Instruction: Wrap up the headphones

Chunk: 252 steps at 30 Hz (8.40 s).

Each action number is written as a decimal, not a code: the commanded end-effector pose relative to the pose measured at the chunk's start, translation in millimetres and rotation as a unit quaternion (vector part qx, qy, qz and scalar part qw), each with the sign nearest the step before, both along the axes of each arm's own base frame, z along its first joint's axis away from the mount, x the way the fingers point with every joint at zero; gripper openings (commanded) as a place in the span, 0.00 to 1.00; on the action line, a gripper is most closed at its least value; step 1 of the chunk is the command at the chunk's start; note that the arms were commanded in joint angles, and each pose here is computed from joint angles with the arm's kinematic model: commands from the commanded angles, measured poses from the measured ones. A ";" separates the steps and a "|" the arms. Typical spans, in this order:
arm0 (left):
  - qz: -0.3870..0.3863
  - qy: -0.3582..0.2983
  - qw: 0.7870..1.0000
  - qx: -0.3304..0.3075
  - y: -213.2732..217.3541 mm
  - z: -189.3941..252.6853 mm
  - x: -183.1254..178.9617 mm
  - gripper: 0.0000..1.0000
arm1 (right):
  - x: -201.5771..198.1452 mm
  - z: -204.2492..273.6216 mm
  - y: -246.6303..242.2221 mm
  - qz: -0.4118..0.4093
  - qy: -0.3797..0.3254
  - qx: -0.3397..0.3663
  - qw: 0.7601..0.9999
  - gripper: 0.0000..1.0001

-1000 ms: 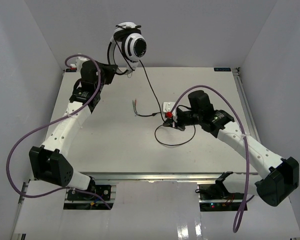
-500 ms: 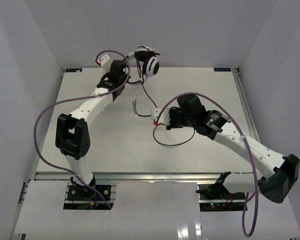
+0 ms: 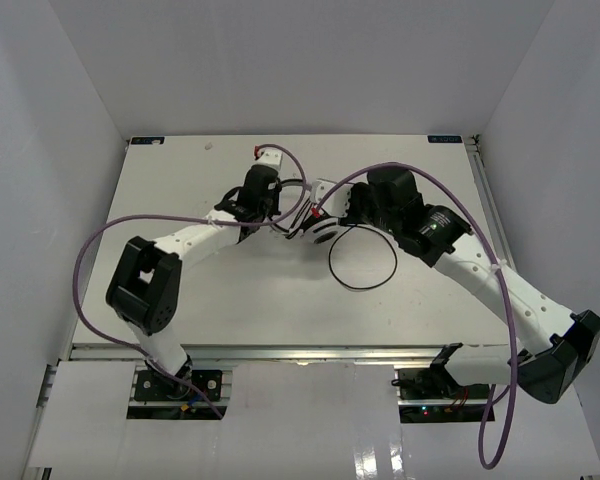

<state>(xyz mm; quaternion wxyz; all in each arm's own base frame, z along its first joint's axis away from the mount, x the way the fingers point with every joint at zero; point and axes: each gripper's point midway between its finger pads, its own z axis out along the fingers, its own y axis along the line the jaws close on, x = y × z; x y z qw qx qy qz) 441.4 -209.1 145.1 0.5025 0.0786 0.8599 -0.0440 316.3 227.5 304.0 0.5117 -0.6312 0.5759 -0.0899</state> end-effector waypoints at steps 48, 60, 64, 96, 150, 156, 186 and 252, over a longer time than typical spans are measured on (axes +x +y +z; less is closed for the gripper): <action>-0.316 -0.265 0.819 -0.399 -59.6 413.6 -160.3 0.00 | 35.3 -49.7 78.1 0.085 0.309 0.432 0.843 0.69; -0.285 -0.266 0.840 -0.378 -43.7 399.4 -163.7 0.00 | 62.5 -50.0 -36.2 -0.014 0.189 0.394 0.899 0.92; -0.268 -0.272 0.846 -0.371 -35.7 400.2 -163.8 0.00 | -11.5 -79.6 -27.5 0.173 0.238 0.265 0.918 0.92; 0.048 -0.302 0.840 -0.449 47.9 395.8 -102.3 0.00 | -112.5 -128.0 50.3 0.258 0.248 0.230 0.905 0.08; -0.358 -0.260 0.818 -0.366 -62.2 320.9 -198.1 0.00 | -90.7 -26.9 45.8 0.291 0.381 0.412 0.775 0.33; -0.330 -0.288 0.802 -0.406 -59.2 371.7 -187.2 0.00 | -95.9 -36.6 65.8 0.296 0.407 0.415 0.758 0.46; -0.075 -0.357 0.811 -0.456 6.9 433.1 -123.0 0.00 | -89.6 -55.9 63.0 0.289 0.246 0.268 0.885 0.57; -0.116 -0.284 0.951 -0.046 4.1 176.1 -71.0 0.00 | 30.6 49.4 -14.2 -0.042 -0.103 0.114 0.987 0.11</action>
